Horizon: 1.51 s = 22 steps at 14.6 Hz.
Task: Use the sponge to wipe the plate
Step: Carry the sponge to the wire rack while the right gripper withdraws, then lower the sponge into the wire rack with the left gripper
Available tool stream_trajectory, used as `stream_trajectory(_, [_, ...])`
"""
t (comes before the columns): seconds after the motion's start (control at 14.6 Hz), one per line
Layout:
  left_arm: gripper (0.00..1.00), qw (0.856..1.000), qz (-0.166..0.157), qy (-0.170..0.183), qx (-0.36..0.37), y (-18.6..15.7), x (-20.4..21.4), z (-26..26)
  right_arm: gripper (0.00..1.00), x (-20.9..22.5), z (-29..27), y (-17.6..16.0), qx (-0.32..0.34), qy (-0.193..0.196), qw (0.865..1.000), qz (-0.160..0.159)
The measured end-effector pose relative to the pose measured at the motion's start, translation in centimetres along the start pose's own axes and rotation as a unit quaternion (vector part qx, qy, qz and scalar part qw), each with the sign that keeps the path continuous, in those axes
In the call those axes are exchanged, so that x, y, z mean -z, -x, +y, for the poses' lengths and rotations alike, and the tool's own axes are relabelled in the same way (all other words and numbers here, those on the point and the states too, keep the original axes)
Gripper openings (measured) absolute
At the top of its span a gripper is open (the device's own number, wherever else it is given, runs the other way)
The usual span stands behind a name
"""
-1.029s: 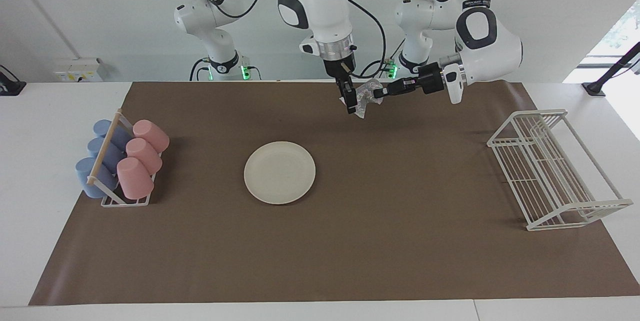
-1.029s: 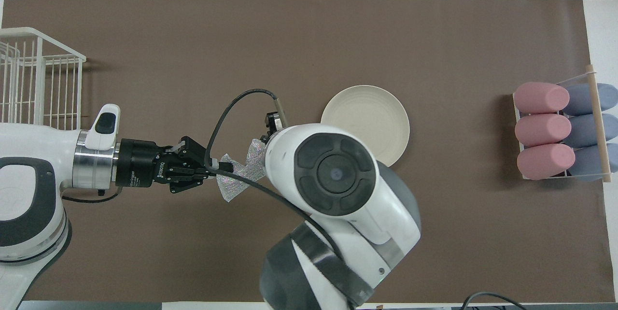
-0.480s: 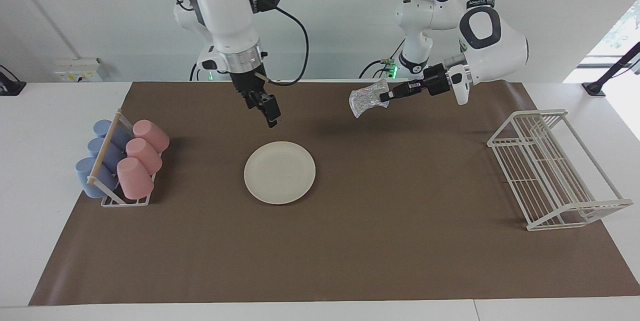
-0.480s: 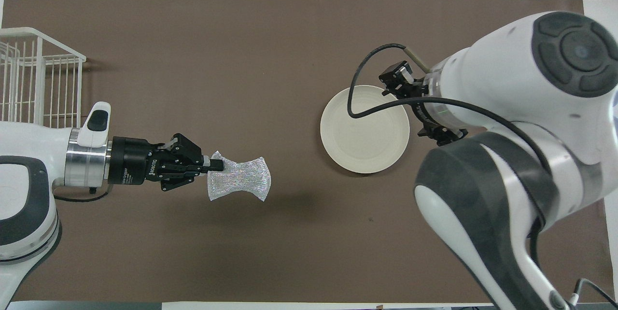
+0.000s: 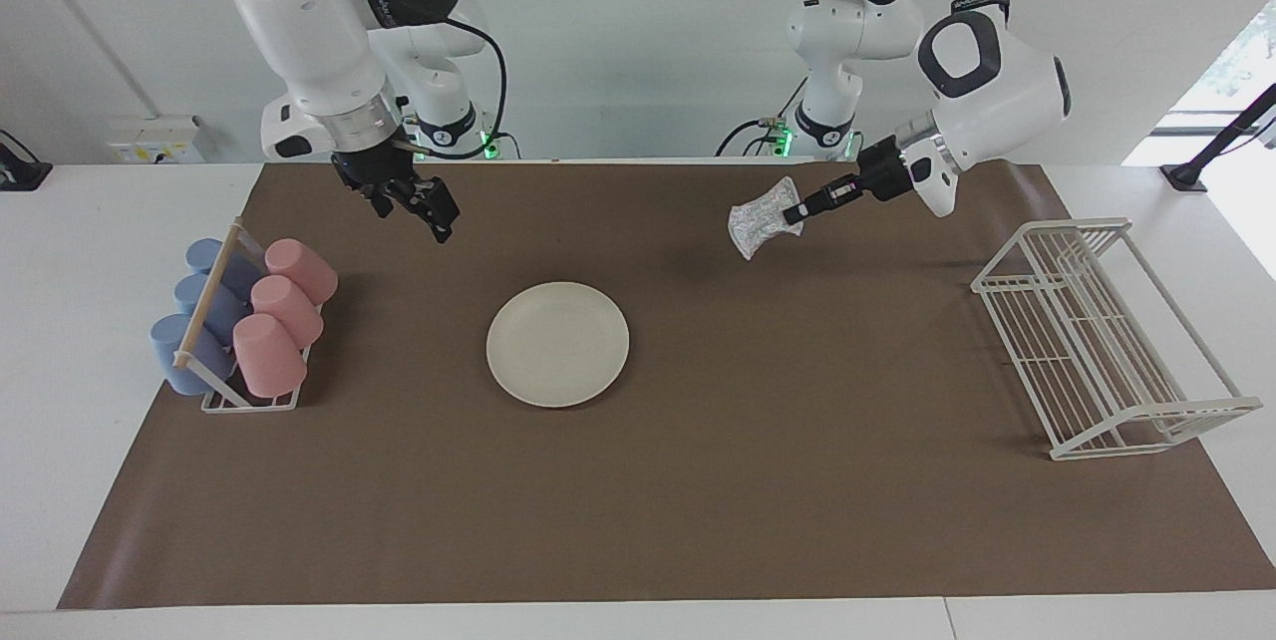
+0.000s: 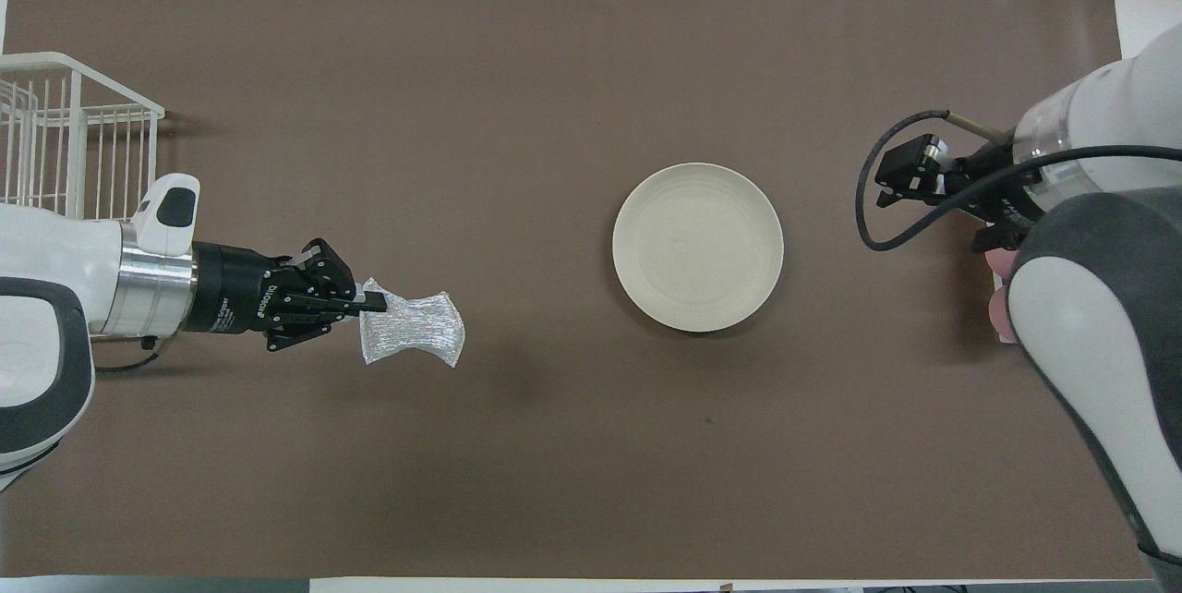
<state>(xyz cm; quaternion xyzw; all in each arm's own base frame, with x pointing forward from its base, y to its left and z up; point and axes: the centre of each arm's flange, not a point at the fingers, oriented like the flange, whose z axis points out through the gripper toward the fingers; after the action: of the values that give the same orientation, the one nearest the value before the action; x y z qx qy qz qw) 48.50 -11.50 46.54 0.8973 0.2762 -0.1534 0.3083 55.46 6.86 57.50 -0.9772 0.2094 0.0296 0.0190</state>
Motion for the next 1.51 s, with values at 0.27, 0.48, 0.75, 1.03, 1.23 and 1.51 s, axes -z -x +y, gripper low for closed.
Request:
stream_trajectory(0.27, [0.04,0.993,0.052,-0.108,-0.015,-2.6,3.2,-0.9,1.0,0.5,5.0,-2.1,0.105,0.009,0.994,-0.003])
stream_trajectory(0.48, [0.04,0.976,0.079,-0.202,-0.034,-3.2,5.3,-0.1,1.0,0.5,6.1,-2.6,0.137,0.026,0.99,0.001])
stream_trajectory(0.75, [0.04,0.941,0.108,-0.315,-0.053,-3.8,7.9,1.3,1.0,0.7,6.9,-2.9,0.161,0.029,0.987,0.002])
stream_trajectory(1.03, [0.04,0.887,0.158,-0.427,-0.079,-3.4,9.1,3.5,1.0,0.8,6.6,-2.7,0.174,0.028,0.984,0.003])
stream_trajectory(1.23, [0.04,0.826,0.209,-0.514,-0.102,-3.1,8.7,4.7,1.0,0.8,6.6,-2.7,0.186,0.028,0.982,0.002])
stream_trajectory(1.51, [0.04,0.732,0.268,-0.616,-0.117,-5.2,8.3,5.1,1.0,0.9,7.6,-3.1,0.219,0.027,0.975,0.001])
